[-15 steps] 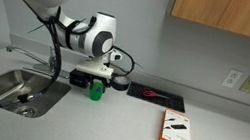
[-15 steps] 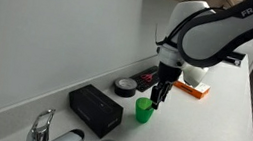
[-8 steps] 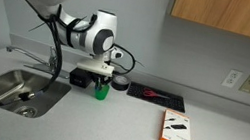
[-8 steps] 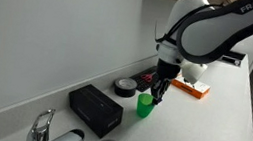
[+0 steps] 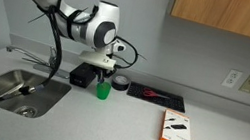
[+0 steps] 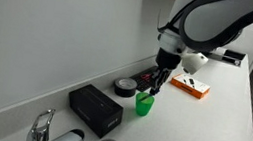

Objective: Take the blue pen out of the green cup

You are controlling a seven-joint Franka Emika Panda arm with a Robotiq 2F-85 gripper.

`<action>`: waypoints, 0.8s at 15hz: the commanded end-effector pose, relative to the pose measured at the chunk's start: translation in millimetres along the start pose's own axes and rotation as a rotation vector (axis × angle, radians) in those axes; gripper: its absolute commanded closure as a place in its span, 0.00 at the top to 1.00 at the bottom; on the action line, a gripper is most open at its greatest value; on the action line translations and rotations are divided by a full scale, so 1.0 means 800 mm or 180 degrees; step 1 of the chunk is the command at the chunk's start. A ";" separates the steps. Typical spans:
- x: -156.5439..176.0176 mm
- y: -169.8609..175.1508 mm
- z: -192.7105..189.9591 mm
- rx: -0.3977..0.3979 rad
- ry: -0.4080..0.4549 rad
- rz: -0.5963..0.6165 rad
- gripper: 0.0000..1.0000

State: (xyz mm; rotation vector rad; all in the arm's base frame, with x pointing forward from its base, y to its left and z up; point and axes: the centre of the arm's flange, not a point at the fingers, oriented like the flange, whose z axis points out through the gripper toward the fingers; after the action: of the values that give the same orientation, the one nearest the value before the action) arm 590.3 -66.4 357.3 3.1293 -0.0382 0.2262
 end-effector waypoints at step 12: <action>-0.148 -0.059 -0.074 0.0175 0.0174 -0.0899 0.04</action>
State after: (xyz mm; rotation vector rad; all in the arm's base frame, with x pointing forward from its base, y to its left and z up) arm 495.9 -21.1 413.3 3.1283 0.3235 0.3243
